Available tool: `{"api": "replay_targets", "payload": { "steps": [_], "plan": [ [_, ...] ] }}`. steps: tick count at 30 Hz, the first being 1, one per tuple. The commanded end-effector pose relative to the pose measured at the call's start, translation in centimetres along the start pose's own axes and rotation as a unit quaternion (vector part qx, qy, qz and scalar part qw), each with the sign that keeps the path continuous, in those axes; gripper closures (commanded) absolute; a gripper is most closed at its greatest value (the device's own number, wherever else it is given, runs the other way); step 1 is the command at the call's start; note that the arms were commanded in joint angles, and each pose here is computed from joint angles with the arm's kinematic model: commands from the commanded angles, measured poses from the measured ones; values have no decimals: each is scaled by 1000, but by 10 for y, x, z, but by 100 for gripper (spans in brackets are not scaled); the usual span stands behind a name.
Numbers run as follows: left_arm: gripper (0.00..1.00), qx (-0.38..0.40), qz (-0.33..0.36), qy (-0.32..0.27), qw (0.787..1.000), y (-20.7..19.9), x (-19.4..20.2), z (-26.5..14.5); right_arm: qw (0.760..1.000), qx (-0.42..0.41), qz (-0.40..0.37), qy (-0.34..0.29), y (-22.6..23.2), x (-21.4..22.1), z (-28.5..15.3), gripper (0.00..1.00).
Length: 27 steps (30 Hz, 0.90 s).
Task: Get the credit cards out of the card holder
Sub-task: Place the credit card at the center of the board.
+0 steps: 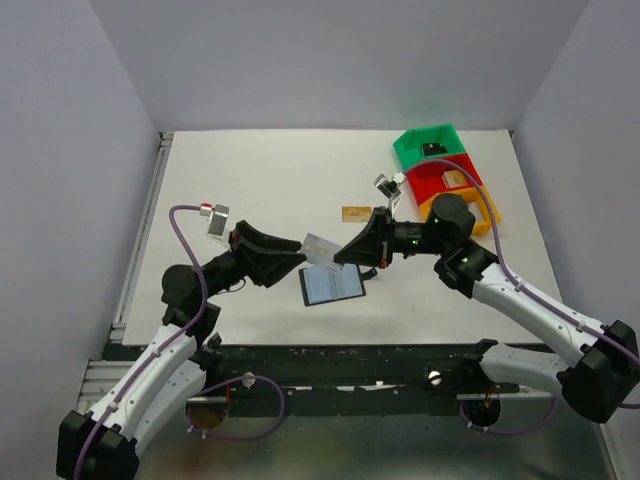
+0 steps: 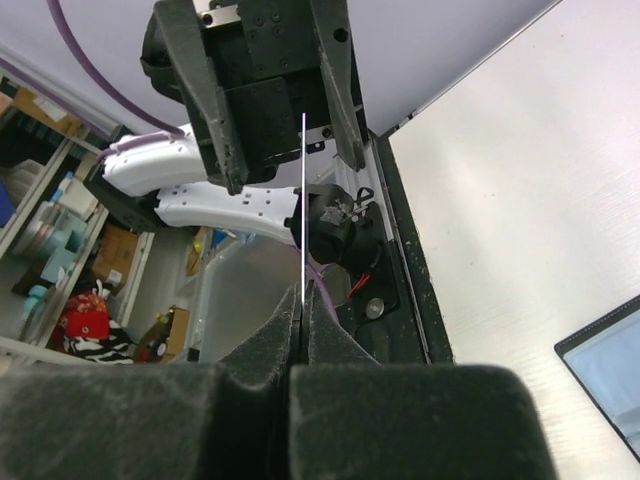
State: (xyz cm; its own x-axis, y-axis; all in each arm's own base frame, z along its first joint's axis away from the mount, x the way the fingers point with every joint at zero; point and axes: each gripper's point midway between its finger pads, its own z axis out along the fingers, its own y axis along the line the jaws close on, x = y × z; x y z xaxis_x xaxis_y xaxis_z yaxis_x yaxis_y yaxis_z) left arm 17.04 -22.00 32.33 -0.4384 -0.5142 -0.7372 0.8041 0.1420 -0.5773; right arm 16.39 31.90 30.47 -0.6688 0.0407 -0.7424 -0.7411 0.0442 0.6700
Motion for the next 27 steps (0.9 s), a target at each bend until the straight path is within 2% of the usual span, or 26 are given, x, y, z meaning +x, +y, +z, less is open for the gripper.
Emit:
{"api": "replay_targets", "payload": {
  "steps": [1,9,14,19,25,27],
  "plan": [
    [39,42,1,59,997,-11,11,2,998,-27,-16,48,16,7,-6,100],
    [48,62,-17,87,994,-11,18,5,995,-25,-16,95,20,13,-10,100],
    [48,76,-12,99,992,-16,19,5,993,-14,-11,117,18,17,-12,100],
    [44,84,-14,112,990,-18,22,5,992,-7,-5,129,13,21,-12,100],
    [62,89,-18,125,988,-17,28,3,991,-6,-4,132,11,22,-12,100],
    [65,89,-19,128,988,-16,29,2,991,-7,-6,132,12,21,-11,100]
  ]
}}
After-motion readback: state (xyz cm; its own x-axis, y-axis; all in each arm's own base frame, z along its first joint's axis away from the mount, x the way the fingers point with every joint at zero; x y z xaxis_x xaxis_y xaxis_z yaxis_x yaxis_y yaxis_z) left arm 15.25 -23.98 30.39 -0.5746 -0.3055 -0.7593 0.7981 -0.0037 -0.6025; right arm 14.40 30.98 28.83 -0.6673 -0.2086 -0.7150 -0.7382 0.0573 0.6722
